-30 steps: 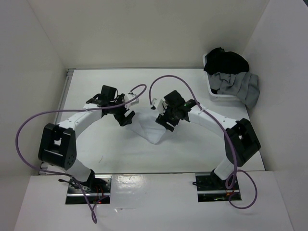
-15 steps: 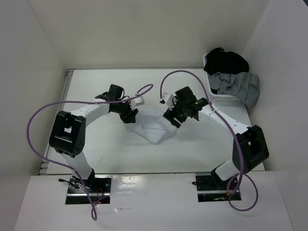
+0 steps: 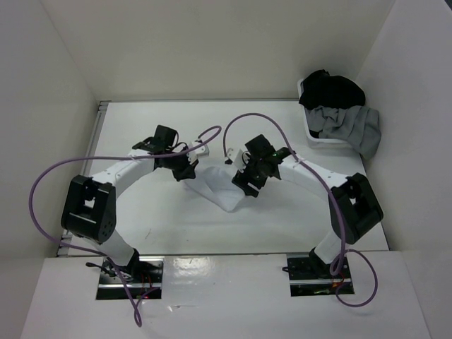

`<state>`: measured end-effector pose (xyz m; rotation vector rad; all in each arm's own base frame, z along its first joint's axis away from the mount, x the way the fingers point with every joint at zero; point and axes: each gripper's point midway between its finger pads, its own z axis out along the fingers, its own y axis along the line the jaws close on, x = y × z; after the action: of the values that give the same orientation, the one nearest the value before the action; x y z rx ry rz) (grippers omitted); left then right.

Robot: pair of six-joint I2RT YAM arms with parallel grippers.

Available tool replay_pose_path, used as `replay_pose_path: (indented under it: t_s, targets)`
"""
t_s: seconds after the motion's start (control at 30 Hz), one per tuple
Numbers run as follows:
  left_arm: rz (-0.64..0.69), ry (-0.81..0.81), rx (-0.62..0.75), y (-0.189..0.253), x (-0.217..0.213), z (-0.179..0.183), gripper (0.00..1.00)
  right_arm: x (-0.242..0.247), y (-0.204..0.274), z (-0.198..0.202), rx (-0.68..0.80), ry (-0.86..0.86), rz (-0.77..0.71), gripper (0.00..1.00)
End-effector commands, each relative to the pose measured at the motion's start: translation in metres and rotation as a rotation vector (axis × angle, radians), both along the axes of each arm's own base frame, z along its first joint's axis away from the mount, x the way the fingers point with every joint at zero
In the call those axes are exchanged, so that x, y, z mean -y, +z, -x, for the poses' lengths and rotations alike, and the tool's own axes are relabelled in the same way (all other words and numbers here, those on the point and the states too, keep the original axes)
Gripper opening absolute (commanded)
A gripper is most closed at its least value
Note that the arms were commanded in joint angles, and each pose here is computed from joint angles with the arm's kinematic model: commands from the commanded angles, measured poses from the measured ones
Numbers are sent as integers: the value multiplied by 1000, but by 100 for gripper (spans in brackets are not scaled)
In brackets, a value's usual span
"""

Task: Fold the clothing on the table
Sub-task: Fold the skirt

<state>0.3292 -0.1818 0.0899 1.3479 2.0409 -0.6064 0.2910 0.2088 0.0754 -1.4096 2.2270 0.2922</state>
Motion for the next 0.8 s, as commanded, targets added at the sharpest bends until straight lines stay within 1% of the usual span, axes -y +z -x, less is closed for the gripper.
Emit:
replay_pose_path:
  t_s: [0.0,0.47,0.63,0.77]
  targets:
    - [26,-12,17,13,0,6,15,-16,-2,7,-3,76,-11,79]
    - [13,9,-13,5,-4,6,15,-24,20,45,-21,158,-52,79]
    - [15,15,-19,7,-4,6,15,-25,11,57,-50,181,-42,79]
    - [15,15,-19,7,-4,6,15,-22,4,59,-63,188,-27,79]
